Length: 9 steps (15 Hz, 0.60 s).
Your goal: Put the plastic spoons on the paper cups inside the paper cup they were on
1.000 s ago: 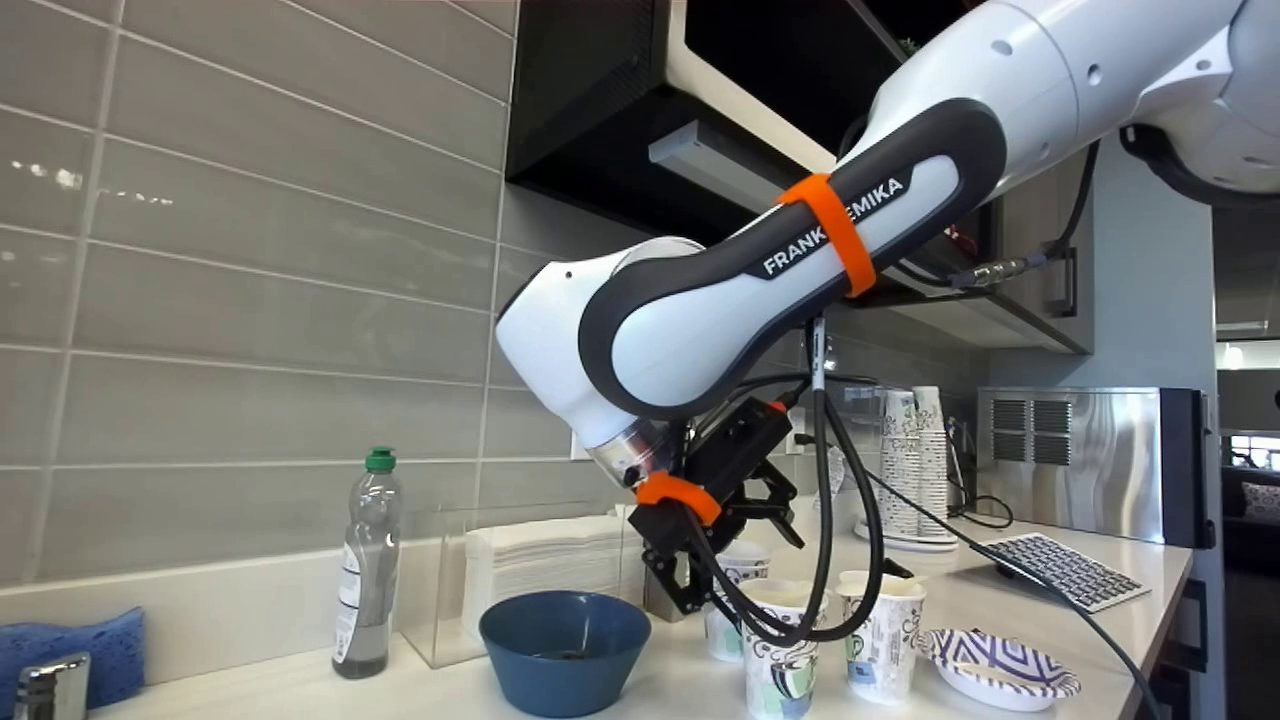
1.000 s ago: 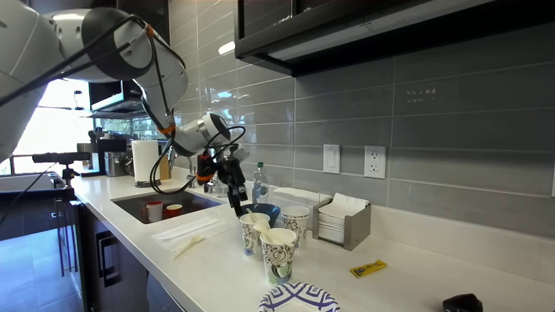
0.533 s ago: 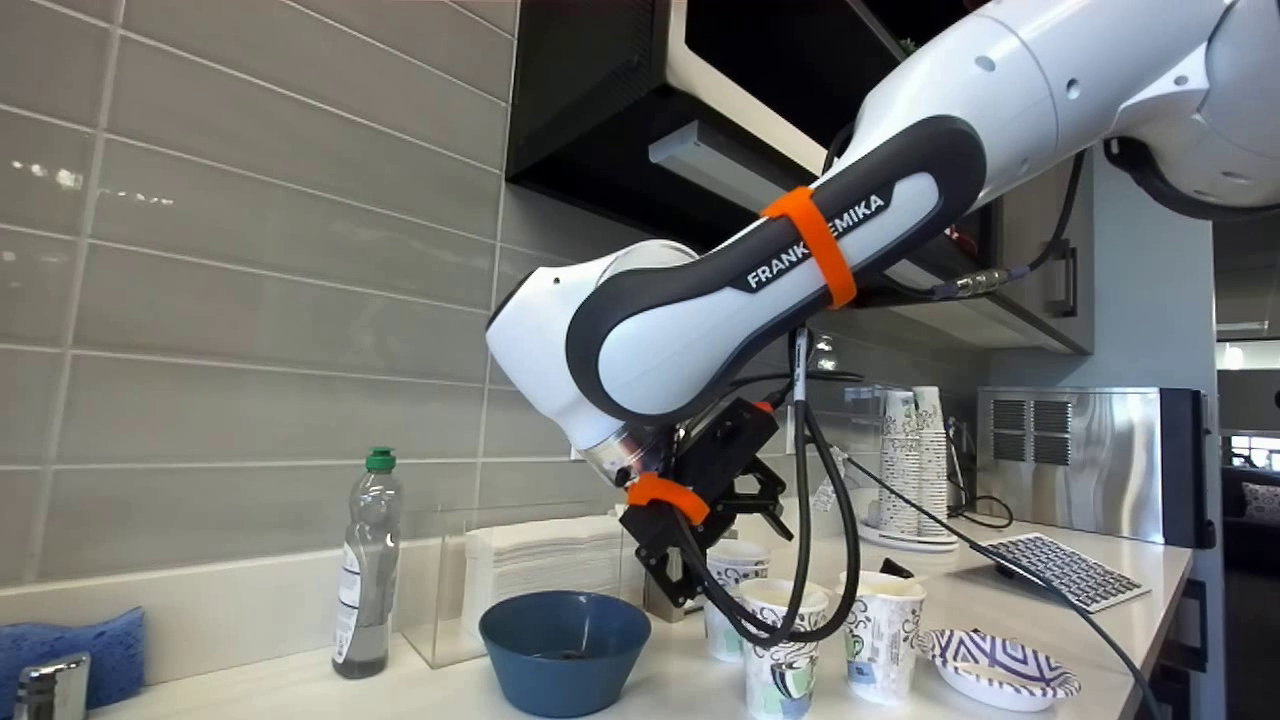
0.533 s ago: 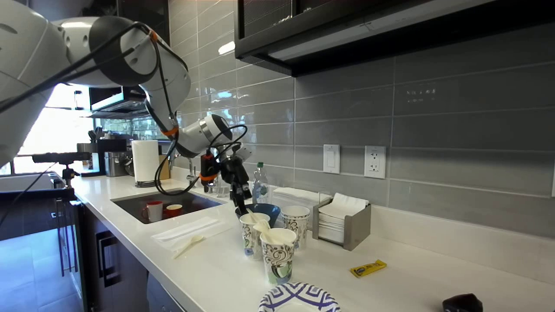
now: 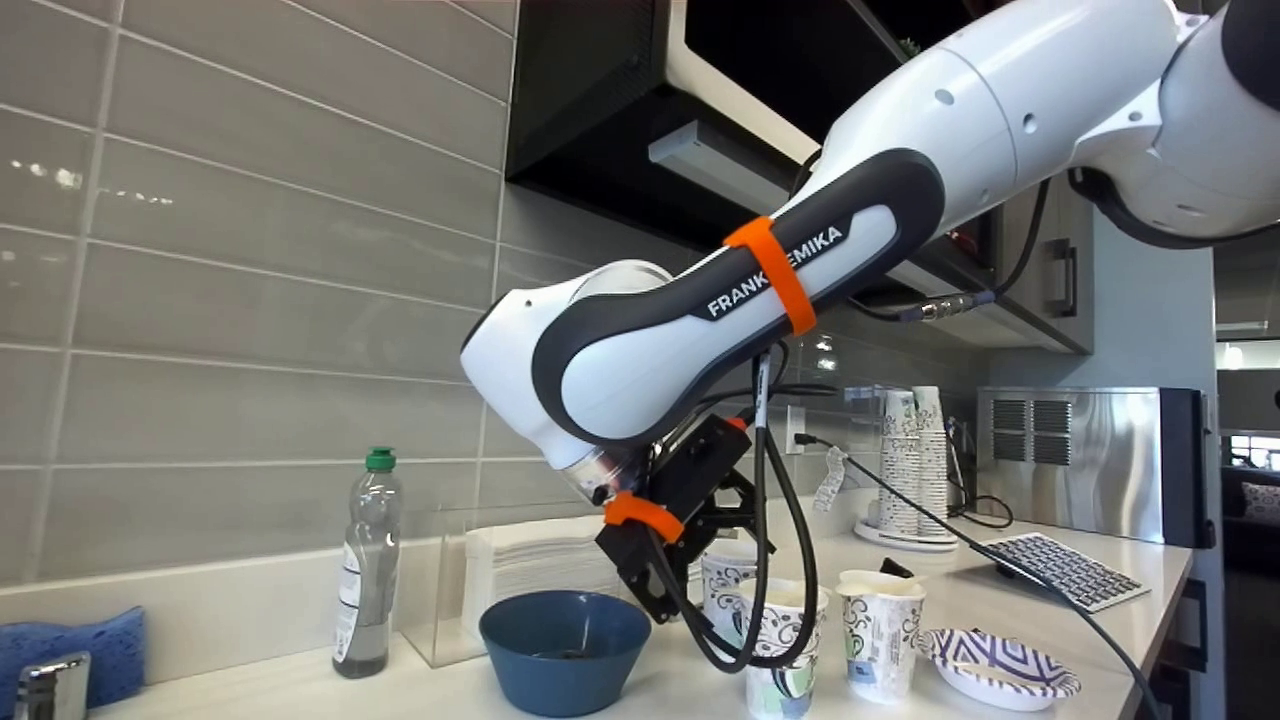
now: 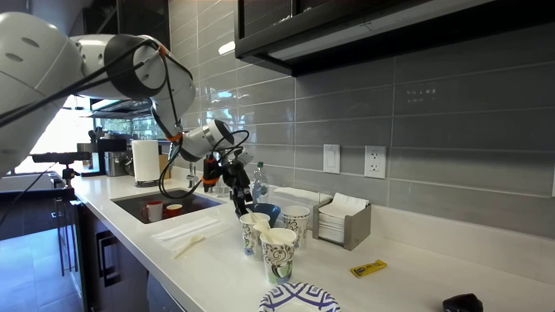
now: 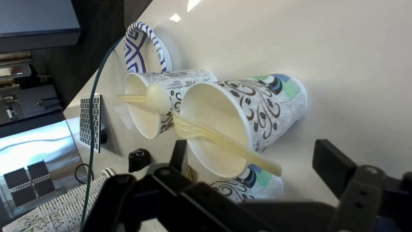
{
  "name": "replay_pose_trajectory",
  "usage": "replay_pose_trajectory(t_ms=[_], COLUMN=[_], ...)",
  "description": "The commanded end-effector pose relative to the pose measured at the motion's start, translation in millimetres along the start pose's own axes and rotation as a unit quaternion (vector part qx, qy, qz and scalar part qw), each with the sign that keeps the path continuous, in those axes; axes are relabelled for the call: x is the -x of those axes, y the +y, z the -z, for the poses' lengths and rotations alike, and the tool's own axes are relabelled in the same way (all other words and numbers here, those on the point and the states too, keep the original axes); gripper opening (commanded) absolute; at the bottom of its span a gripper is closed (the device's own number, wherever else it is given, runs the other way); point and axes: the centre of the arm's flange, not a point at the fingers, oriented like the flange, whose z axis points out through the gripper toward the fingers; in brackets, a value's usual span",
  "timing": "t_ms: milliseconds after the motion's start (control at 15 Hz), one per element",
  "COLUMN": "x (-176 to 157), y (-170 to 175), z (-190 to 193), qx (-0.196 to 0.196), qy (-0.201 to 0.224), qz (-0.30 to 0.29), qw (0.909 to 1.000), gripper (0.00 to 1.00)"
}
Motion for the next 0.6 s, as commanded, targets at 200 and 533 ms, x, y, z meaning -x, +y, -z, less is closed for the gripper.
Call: replay_pose_trajectory(t_ms=[200, 533], x=[-10.7, -9.3], y=[-9.4, -11.8], z=[7.8, 9.3], qx=[0.037, 0.048], qy=[-0.003, -0.004], qz=[0.008, 0.009], qw=[0.9993, 0.9988], gripper=[0.94, 0.73])
